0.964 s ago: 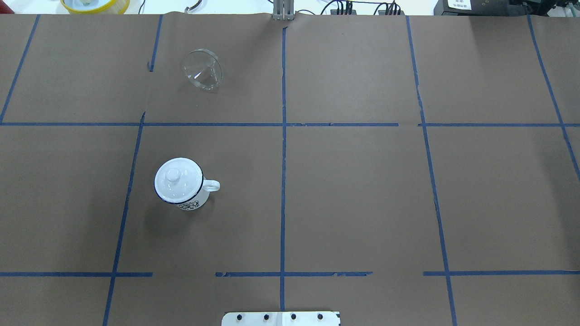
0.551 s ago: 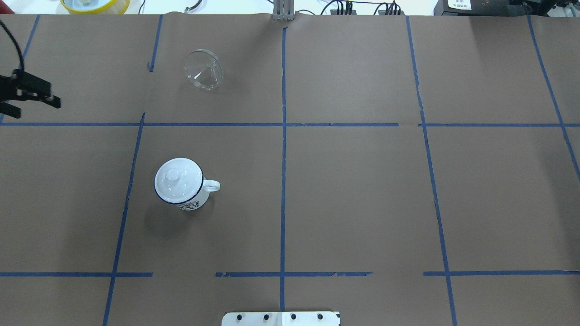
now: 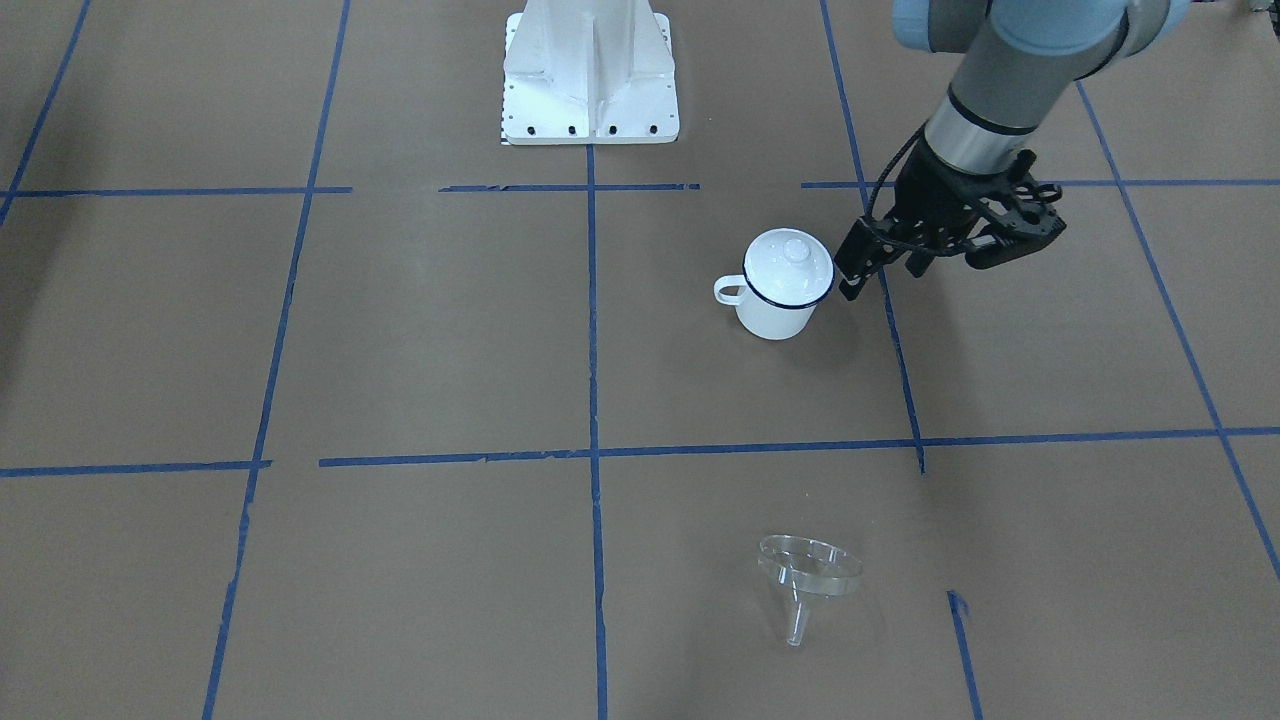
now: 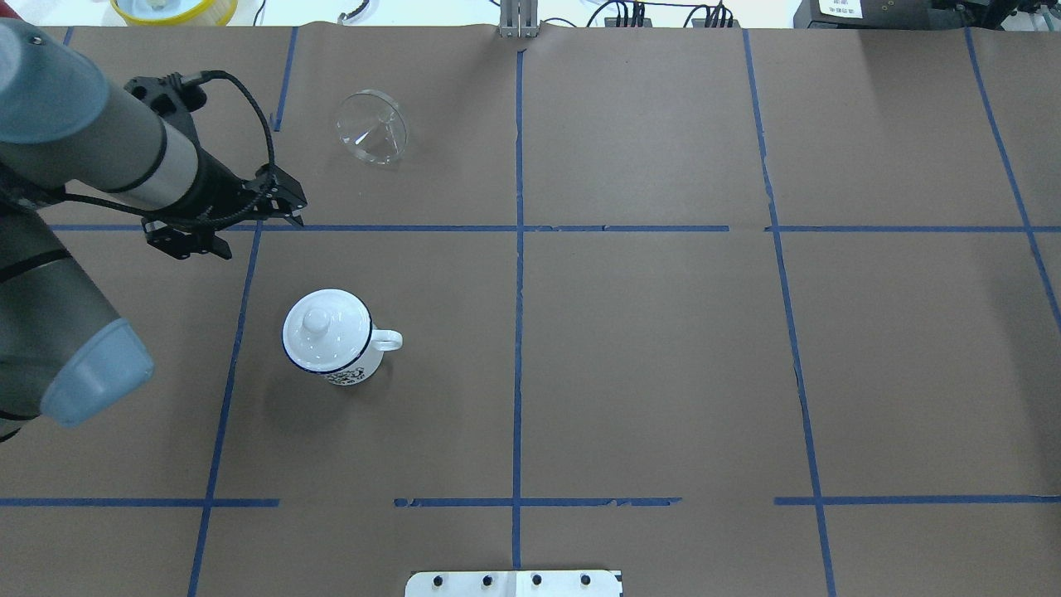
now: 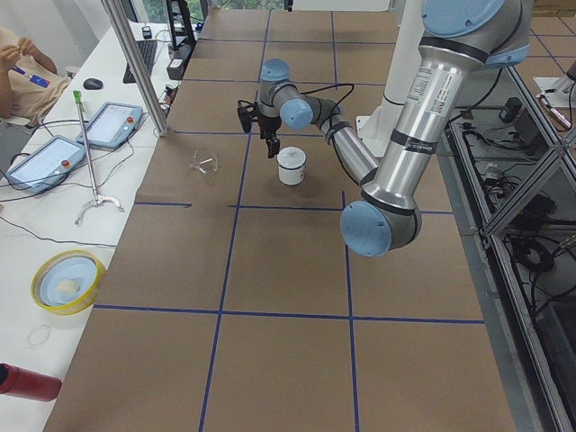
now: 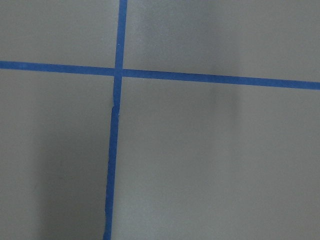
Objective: Place funnel on cup
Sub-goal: 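Move the left gripper down over the white funnel in the mug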
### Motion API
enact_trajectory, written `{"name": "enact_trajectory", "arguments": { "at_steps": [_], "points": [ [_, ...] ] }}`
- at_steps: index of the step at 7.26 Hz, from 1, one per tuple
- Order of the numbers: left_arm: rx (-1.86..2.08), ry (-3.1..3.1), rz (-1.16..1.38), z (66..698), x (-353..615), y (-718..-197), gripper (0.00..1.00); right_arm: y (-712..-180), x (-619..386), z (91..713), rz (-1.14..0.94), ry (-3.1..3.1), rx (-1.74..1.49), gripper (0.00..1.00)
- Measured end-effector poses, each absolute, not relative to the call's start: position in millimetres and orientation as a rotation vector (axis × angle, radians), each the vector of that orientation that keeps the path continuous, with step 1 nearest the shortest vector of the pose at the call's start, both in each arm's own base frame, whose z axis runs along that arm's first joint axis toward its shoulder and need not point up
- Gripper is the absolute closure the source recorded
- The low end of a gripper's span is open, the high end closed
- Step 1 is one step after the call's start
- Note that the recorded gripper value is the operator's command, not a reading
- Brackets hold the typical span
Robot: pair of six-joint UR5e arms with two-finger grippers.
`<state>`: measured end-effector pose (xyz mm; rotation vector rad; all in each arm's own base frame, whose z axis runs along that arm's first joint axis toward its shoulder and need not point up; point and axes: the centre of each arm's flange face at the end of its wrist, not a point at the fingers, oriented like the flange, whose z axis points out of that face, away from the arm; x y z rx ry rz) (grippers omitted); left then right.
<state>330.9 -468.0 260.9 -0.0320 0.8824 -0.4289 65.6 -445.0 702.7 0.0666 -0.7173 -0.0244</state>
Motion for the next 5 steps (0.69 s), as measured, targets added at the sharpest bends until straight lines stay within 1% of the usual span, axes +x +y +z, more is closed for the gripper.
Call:
{"name": "enact_trajectory", "arguments": {
  "at_steps": [2,5],
  "points": [
    [-0.048,0.847,-0.445,248,367,-447,0.07,-445,66,703,-0.024,-0.717,0.066,0.0],
    [-0.05,0.812,-0.435,254,396,-429,0.07,-445,66,703,-0.024,-0.717,0.066,0.0]
  ]
}}
